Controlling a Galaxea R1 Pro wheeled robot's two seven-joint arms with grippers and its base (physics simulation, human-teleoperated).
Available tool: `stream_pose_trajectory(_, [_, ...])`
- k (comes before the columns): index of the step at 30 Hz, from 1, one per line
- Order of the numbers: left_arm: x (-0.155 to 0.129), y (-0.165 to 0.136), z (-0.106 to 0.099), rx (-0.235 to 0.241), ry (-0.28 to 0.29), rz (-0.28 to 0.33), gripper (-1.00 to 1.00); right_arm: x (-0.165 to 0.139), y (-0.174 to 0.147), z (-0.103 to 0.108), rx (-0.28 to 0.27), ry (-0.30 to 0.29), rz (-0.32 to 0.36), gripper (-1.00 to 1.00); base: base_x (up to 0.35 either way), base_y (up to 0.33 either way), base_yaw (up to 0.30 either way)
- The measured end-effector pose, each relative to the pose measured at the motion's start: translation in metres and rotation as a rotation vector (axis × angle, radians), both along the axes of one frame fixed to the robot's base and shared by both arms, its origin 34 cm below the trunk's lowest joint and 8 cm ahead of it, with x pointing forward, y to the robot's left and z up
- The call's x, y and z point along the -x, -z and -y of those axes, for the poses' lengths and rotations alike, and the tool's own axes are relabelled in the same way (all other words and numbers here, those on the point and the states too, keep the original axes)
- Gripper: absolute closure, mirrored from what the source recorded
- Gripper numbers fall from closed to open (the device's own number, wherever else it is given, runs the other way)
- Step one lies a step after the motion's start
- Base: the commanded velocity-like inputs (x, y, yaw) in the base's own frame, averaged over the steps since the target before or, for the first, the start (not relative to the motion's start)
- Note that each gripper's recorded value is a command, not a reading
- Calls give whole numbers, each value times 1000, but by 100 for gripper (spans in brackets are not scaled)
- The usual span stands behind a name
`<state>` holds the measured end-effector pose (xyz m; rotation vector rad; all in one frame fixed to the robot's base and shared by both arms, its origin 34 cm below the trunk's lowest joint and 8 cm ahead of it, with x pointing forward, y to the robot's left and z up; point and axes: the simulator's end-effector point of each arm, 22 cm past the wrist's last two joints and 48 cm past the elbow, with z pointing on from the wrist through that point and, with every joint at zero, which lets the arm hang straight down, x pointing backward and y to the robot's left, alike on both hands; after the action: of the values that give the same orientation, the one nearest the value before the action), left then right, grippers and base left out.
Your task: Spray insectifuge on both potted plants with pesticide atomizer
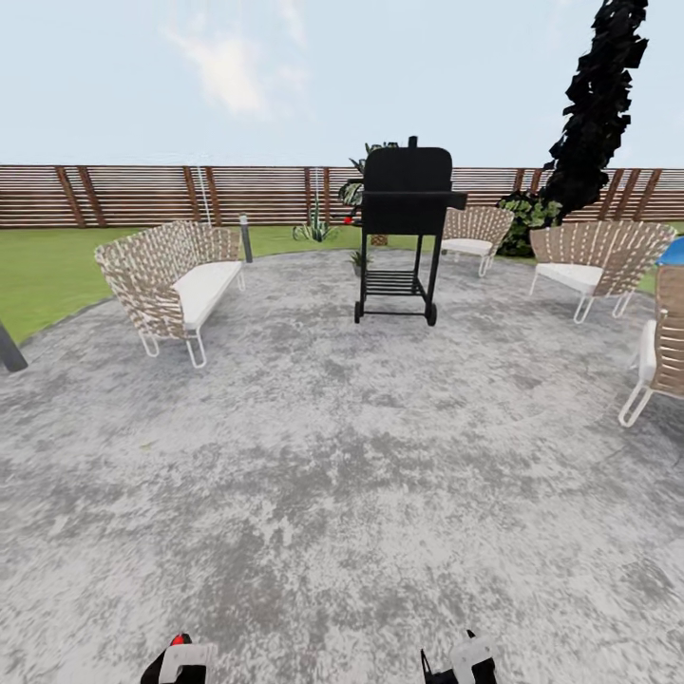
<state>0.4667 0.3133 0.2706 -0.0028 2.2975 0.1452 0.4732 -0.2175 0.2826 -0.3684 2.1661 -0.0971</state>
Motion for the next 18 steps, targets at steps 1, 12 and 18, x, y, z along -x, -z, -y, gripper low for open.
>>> stream_pose_trajectory(1, [0,0,0,0,0,0,100,0,0,0,0,0,0,-100,339,0,0])
stream_pose_trajectory(12, [0,0,0,0,0,1,100,0,0,0,-1,-1,0,-100,339,0,0])
stream_pose_trajectory(18, [0,0,0,0,0,1,100,0,0,0,-1,-1,0,-100,339,39,0])
